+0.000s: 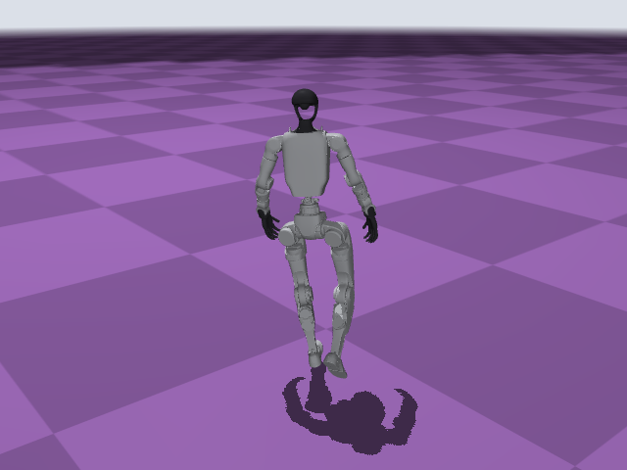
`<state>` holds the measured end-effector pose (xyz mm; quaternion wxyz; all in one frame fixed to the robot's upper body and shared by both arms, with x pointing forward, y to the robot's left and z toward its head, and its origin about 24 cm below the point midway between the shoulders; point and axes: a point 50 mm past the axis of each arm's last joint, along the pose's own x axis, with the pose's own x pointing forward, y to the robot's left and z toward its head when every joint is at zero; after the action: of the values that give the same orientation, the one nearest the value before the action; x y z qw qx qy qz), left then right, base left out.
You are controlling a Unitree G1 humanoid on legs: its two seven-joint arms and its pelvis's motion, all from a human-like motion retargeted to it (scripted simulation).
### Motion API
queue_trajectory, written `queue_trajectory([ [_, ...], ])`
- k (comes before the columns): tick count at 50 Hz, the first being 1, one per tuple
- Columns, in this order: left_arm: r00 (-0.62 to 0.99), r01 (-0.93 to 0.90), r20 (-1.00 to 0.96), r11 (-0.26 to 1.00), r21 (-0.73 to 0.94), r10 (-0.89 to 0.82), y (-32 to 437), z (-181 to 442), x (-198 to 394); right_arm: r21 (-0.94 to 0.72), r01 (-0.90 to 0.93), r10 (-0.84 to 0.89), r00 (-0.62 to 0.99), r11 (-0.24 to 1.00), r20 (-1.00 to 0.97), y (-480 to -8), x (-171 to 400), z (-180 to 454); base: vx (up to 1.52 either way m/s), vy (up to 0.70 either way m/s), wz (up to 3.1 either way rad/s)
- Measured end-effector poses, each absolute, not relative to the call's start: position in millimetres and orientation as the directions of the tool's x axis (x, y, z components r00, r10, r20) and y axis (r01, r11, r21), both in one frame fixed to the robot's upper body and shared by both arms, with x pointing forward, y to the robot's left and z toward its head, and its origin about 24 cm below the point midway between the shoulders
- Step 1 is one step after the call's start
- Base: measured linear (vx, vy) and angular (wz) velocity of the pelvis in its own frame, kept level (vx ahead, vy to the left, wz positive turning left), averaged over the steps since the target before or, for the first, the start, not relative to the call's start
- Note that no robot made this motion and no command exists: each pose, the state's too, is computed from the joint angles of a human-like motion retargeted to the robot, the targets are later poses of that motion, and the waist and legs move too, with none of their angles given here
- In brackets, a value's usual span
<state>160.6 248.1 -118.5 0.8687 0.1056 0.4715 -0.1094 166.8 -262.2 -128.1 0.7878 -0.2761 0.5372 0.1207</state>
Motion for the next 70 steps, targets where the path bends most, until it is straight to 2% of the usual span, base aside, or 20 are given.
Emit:
queue_trajectory([
  [5, 0.472, 0.292, -0.878, 0.954, 0.065, -0.085, 245, -131, 135, -0.192, -0.434, -0.13, 0.169, 0.88, -0.977, -272, 88, -152, 0.38, 0.06, 2.54],
  [10, 0.421, 0.146, -0.906, 0.982, 0.118, 0.046, 260, -141, 108, -0.171, -0.365, -0.153, 0.077, 0.915, -0.985, -268, 41, -161, 0.35, 0.02, 2.79],
  [14, 0.342, 0.062, -0.925, 0.978, 0.197, 0.164, 278, -145, 85, -0.208, -0.327, -0.189, 0.09, 0.922, -0.978, -266, 31, -163, 0.31, 0.02, 2.57],
  [18, 0.243, 0.061, -0.942, 0.965, 0.255, 0.233, 292, -147, 60, -0.246, -0.311, -0.214, 0.133, 0.918, -0.968, -269, 36, -162, 0.28, 0.02, 2.19],
  [25, 0.076, 0.084, -0.968, 0.966, 0.244, 0.238, 302, -149, 9, -0.29, -0.303, -0.224, 0.234, 0.908, -0.946, -276, 61, -156, 0.26, 0.0, 1.77],
  [30, 0.019, 0.034, -0.977, 0.977, 0.213, 0.212, 302, -150, -8, -0.304, -0.277, -0.205, 0.336, 0.912, -0.919, -276, 94, -148, 0.27, -0.02, 1.5],
  [39, 0.12, -0.015, -0.972, 0.98, 0.2, 0.2, 300, -150, 24, -0.299, -0.276, -0.17, 0.41, 0.913, -0.896, -270, 122, -142, 0.34, -0.03, 1.47],
  [50, 0.317, 0.1, -0.943, 0.985, 0.138, 0.1, 270, -152, 77, -0.267, -0.27, -0.176, 0.318, 0.925, -0.932, -284, 81, -147, 0.43, -0.07, 1.01],
  [60, 0.287, 0.204, -0.957, 0.979, 0.02, -0.04, 253, -154, 75, -0.256, -0.231, -0.251, 0.053, 0.939, -0.967, -308, 13, -147, 0.41, -0.13, 1.28],
  [65, 0.285, 0.133, -0.958, 0.991, 0.017, -0.022, 259, -153, 71, -0.224, -0.259, -0.241, -0.035, 0.94, -0.97, -304, 0, -150, 0.3, -0.14, 1.05],
  [70, 0.247, -0.016, -0.967, 0.998, 0.064, 0.066, 269, -155, 52, -0.258, -0.317, -0.267, 0.016, 0.913, -0.963, -298, 31, -152, 0.27, -0.13, 0.59],
])
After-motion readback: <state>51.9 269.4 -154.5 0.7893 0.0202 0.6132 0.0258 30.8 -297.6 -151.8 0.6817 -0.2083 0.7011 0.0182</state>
